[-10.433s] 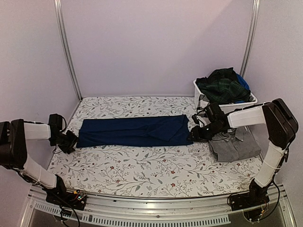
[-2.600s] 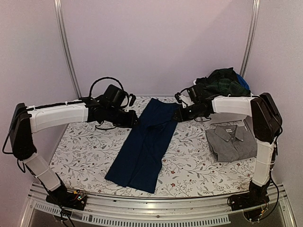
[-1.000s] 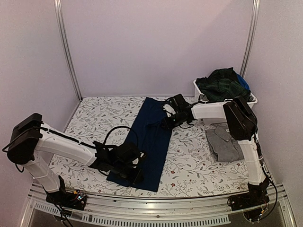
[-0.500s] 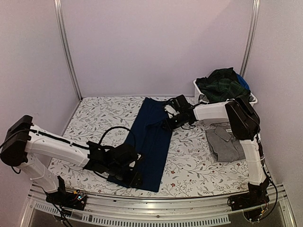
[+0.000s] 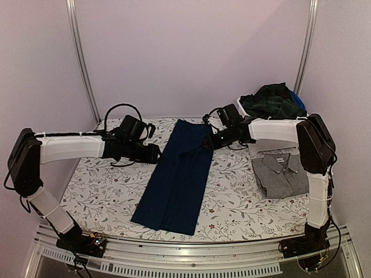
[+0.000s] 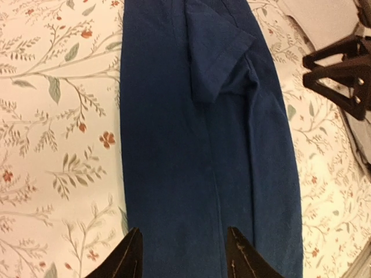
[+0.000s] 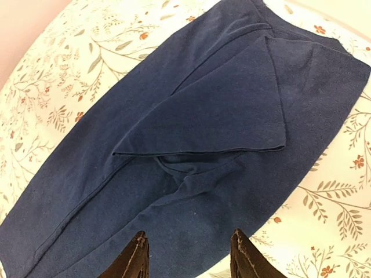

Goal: Fold and stack the mixed laundry pile
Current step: Rotate the rectangle-folded T-shirt at the center of the board.

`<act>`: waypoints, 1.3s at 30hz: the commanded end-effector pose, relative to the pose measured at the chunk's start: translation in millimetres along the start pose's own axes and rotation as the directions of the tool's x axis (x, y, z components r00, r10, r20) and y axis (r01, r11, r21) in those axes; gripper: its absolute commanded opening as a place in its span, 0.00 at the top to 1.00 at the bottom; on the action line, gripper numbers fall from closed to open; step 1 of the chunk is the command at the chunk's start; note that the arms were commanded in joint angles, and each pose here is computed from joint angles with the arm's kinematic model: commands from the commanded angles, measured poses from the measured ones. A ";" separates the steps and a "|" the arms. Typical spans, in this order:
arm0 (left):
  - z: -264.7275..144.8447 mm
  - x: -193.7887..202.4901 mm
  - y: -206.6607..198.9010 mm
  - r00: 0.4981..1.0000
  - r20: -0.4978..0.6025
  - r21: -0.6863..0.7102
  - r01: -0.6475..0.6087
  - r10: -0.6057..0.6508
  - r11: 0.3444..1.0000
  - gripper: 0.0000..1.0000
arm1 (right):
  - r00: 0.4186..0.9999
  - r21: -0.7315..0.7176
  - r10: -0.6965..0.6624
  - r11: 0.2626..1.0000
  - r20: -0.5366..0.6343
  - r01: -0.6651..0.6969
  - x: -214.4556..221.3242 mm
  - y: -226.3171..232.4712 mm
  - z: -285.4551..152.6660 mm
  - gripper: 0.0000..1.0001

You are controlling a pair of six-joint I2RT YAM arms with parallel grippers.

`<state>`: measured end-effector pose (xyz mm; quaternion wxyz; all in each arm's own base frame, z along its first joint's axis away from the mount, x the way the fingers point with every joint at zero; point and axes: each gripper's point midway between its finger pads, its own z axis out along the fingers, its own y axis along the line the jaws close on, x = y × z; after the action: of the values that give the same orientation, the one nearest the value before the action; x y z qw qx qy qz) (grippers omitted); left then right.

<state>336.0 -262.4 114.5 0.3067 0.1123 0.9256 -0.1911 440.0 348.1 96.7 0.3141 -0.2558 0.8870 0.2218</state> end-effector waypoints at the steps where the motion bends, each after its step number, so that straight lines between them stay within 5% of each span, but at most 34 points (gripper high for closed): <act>1: 36.2 -51.2 5.1 0.995 0.058 -0.007 -0.079 0.080 0.997 0.55 | 0.997 0.114 0.068 0.991 -0.032 -0.064 5.8 -26.4 20.0 0.56; 14: 165.7 -75.6 13.5 0.986 -0.062 -0.043 -0.158 0.156 0.986 0.85 | 0.987 0.290 0.082 0.956 -0.137 -0.039 36.6 -70.8 81.8 0.71; 18: 187.3 -63.2 34.5 0.985 -0.132 -0.086 -0.125 0.113 0.988 1.00 | 0.986 0.307 0.065 0.952 -0.156 -0.015 39.3 -76.8 92.1 0.85; 22: 186.7 -46.6 60.2 0.982 -0.176 -0.134 -0.085 0.060 0.987 1.00 | 0.986 0.292 0.043 0.956 -0.161 0.006 33.6 -73.8 104.3 0.98; 29: 159.2 -16.4 108.0 0.976 -0.200 -0.179 0.054 -0.090 0.982 1.00 | 0.987 0.225 -0.036 0.972 -0.154 0.070 21.1 -49.5 130.5 0.99; 39: 138.1 -18.9 110.9 0.979 -0.130 -0.103 0.145 -0.158 0.984 1.00 | 0.992 0.197 -0.120 0.972 -0.045 0.126 -15.4 -26.1 139.2 0.97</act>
<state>476.6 -236.2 9.3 0.2688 0.0592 0.9471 -0.1651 533.3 407.2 21.8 0.3497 -0.2645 0.8912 0.1159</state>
